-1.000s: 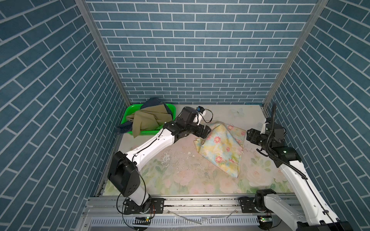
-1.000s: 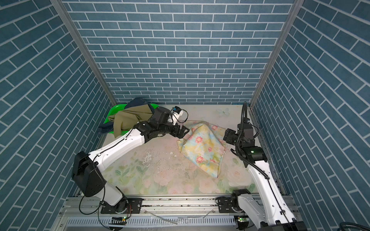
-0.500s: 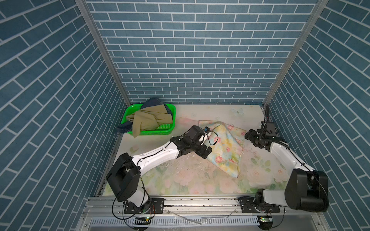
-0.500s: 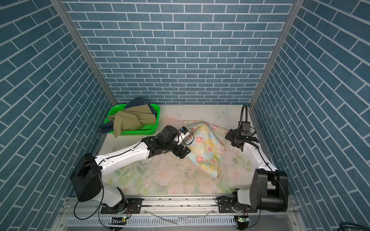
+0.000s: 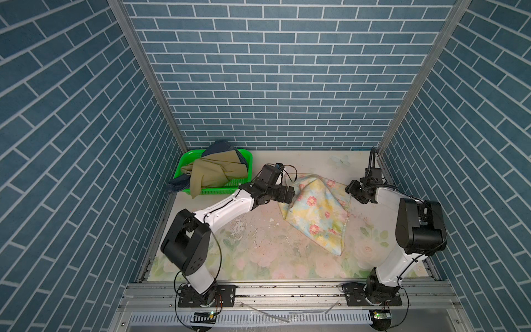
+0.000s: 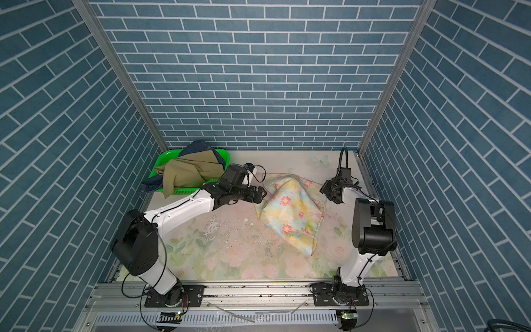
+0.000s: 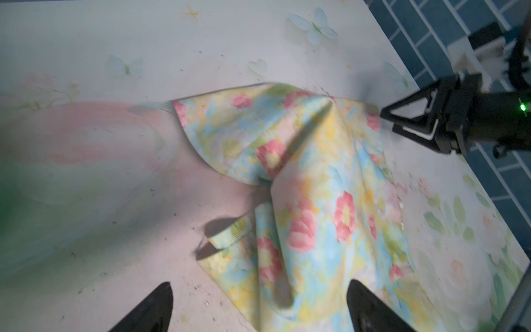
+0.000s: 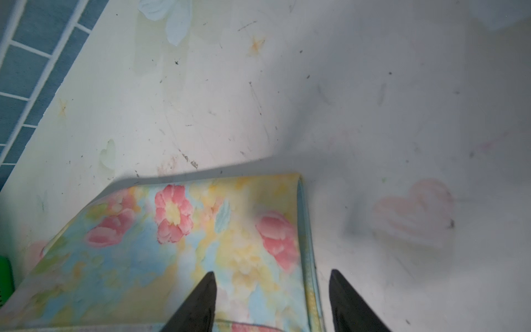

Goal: Fold and stack the skirts
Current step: 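Grasp the skirt's far corners with the left and right grippers, then lift the skirt with both grippers and lay it flat toward the robot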

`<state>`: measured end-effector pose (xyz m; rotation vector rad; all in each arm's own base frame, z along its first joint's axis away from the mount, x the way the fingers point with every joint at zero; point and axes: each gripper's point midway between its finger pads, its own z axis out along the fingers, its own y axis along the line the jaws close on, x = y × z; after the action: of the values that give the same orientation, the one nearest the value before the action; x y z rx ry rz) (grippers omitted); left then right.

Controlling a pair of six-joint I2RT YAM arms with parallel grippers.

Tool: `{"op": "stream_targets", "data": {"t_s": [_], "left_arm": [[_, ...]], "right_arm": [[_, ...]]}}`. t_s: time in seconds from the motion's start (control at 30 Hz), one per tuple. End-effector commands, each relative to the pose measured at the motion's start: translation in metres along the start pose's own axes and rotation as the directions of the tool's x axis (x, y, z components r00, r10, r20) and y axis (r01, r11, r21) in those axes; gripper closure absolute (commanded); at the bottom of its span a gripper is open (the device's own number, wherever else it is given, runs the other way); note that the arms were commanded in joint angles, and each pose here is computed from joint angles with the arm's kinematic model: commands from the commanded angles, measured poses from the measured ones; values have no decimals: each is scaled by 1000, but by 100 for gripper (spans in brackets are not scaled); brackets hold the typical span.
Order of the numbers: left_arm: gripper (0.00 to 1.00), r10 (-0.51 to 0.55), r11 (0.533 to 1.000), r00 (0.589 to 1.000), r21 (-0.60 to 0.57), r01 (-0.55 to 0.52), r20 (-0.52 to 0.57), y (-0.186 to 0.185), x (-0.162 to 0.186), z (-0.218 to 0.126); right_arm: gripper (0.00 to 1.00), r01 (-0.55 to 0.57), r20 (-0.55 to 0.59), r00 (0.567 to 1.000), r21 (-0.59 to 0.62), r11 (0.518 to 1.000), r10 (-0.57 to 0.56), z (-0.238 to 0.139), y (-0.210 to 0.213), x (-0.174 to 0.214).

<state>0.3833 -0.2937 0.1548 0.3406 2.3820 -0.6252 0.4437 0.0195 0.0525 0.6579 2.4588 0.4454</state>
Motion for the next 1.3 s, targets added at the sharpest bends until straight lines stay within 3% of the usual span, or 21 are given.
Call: {"op": "stream_targets", "data": {"t_s": [0.0,0.17,0.33,0.47,0.77,0.93,1.03,1.17,1.27], "left_arm": [[6,-111,994,993,5,111,29,6,-25,21],[7,-179,984,984,-22,179,11,21,-38,63],[8,-279,960,960,-29,279,10,43,-44,103],[8,-304,952,952,-40,305,30,50,-55,124],[9,-350,929,935,-107,353,53,77,-56,163],[14,-350,930,937,-113,350,27,82,-50,184],[31,-353,928,936,-125,351,9,87,-42,196],[100,-325,939,945,-106,326,27,87,-51,206],[100,-274,956,960,-88,279,62,83,-74,200]], "right_arm": [[41,-6,25,1000,-41,999,7,8,12,-19],[53,0,22,1000,-58,998,2,24,14,-22],[87,2,17,1000,-122,992,0,36,27,-29],[100,10,23,1000,-121,993,-7,35,30,-35],[100,45,44,998,-157,987,-38,26,43,-40],[100,72,59,996,-179,981,-63,19,55,-42],[100,93,70,994,-188,978,-82,15,63,-42],[100,131,99,989,-207,970,-112,7,74,-47],[100,147,128,984,-215,965,-121,-3,80,-55]]}}
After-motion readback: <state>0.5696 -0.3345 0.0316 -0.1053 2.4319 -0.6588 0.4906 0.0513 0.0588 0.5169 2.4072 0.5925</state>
